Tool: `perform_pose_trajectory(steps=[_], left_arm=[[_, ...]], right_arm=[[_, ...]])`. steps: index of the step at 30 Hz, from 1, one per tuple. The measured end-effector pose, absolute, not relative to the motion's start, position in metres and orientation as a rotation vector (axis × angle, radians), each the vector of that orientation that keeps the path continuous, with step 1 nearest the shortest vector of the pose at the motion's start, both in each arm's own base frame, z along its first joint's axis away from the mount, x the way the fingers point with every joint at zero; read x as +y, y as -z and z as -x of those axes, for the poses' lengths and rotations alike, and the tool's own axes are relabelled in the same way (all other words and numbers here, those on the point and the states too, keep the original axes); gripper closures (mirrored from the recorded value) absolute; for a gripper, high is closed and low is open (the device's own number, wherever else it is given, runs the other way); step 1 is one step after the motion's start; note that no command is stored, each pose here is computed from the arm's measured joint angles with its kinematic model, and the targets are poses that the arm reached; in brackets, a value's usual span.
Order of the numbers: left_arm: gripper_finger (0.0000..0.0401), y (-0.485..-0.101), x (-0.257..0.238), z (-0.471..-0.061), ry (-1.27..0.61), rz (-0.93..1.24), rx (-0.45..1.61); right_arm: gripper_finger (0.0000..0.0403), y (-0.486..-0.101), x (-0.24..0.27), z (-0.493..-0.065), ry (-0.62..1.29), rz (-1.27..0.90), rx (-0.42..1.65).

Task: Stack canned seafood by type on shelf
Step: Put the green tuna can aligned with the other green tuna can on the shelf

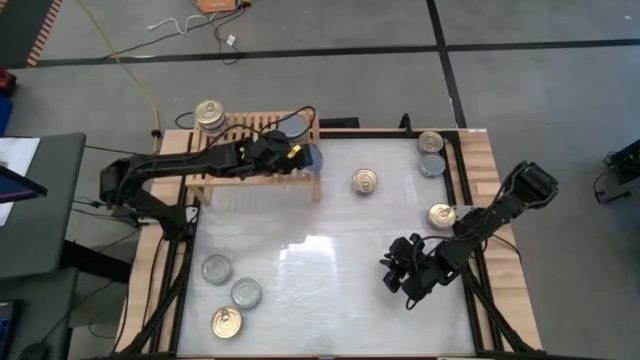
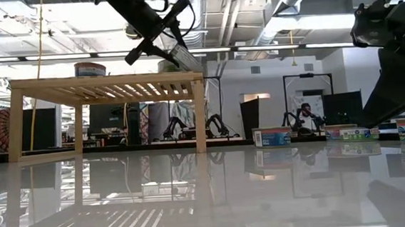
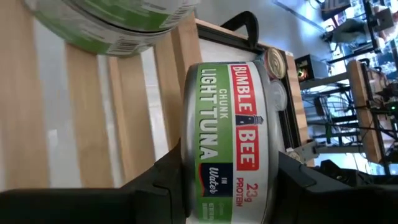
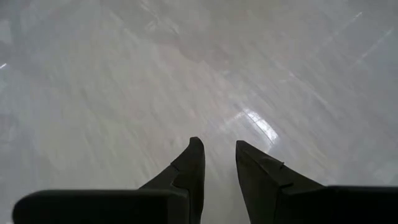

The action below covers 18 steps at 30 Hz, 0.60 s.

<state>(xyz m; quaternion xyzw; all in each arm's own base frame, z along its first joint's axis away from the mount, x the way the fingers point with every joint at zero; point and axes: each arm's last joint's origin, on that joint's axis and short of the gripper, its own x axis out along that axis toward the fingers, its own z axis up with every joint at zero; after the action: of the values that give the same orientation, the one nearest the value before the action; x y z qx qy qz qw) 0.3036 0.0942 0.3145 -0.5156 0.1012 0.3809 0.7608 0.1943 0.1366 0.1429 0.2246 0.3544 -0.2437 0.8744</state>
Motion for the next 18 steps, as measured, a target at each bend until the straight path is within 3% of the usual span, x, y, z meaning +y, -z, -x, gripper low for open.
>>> perform_pose_trajectory(steps=[18], left_arm=[[0.0254,-0.321,0.089,-0.286,-0.886,1.124,0.255]], right_arm=[[0.0285,-0.144,0.140,-0.194,0.493,-0.484,0.733]])
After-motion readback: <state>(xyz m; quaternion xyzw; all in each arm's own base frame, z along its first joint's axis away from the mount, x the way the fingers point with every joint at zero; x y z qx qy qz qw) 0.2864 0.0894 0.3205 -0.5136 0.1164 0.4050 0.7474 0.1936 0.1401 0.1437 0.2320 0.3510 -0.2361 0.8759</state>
